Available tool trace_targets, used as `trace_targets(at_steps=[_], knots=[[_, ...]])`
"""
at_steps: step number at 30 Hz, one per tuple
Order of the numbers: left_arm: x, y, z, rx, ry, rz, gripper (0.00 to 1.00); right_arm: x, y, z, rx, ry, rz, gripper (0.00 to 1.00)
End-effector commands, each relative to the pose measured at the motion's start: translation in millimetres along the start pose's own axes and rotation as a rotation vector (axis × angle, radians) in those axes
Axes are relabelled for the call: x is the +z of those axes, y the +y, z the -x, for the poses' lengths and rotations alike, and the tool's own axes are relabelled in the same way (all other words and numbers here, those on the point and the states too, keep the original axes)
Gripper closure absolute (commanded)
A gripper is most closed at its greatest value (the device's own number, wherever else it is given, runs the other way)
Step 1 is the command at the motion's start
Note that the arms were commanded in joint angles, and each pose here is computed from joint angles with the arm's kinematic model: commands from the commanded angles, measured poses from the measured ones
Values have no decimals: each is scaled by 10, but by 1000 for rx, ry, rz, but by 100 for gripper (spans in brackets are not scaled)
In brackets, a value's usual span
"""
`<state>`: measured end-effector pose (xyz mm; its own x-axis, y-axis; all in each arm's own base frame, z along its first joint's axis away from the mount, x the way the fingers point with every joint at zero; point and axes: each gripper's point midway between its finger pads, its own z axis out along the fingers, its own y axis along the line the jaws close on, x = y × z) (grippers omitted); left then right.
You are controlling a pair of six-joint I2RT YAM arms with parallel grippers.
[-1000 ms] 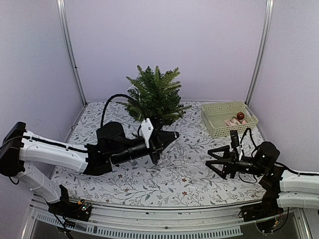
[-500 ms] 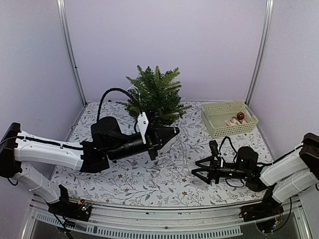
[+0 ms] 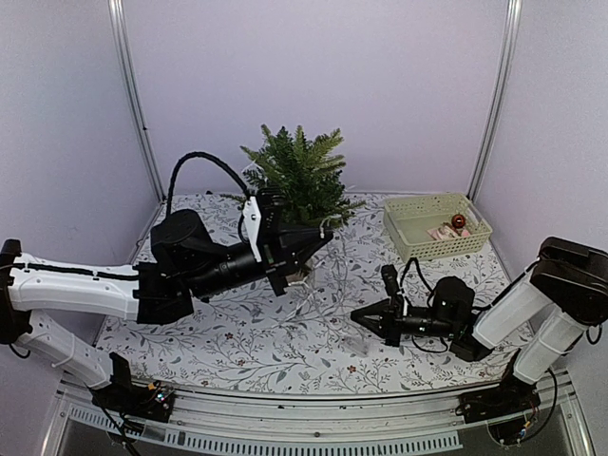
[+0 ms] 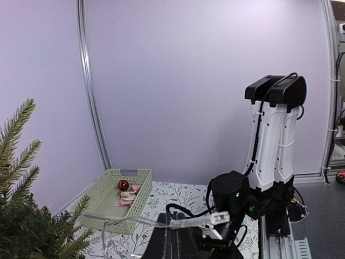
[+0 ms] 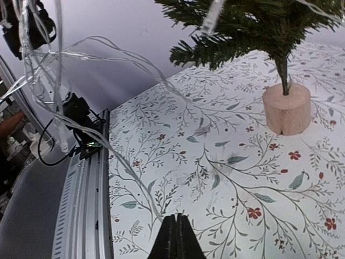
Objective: Decorate the small christmas tree
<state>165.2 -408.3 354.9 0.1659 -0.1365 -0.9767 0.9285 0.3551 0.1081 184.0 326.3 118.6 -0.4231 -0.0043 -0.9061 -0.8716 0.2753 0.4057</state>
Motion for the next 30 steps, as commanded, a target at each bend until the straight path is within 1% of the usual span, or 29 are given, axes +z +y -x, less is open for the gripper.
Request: trace_targets(at_steps=[1,3,4,6,7,8,10,13,18,21,22,25,27,28,29,30], knots=[[-57,77,285,2,-47,20,100,-34,-224,53,16,2,-149,100],[-89,90,339,7,-54,27,100,-97,-307,56,25,4,-198,100],[-97,92,351,9,-53,27,100,-112,-242,92,13,-4,-169,94],[-97,87,353,13,-46,24,100,-104,-28,152,-48,-9,-66,62],[-95,82,348,13,-44,21,100,-92,75,202,-70,-21,-25,49],[-90,75,341,12,-44,17,100,-66,141,232,-107,-27,-4,43],[-83,61,330,7,-45,9,100,12,248,324,-166,-41,33,38],[-71,54,341,1,-52,4,100,165,372,435,-232,-60,86,37],[-81,65,373,-7,-62,10,100,453,490,491,-276,-60,146,36],[-90,57,392,-11,-66,7,100,590,525,528,-280,-71,169,38],[-93,53,406,-11,-68,6,100,619,528,523,-277,-69,174,43],[-113,49,476,-8,-78,4,100,648,411,418,-245,-43,130,74],[-134,55,536,-2,-86,7,100,610,319,339,-224,-23,82,90],[-148,61,567,3,-89,10,100,575,275,315,-217,-17,55,96],[-161,61,616,9,-96,10,100,541,222,288,-206,-9,24,100],[-176,69,659,13,-100,14,100,503,163,251,-189,3,-2,100]])
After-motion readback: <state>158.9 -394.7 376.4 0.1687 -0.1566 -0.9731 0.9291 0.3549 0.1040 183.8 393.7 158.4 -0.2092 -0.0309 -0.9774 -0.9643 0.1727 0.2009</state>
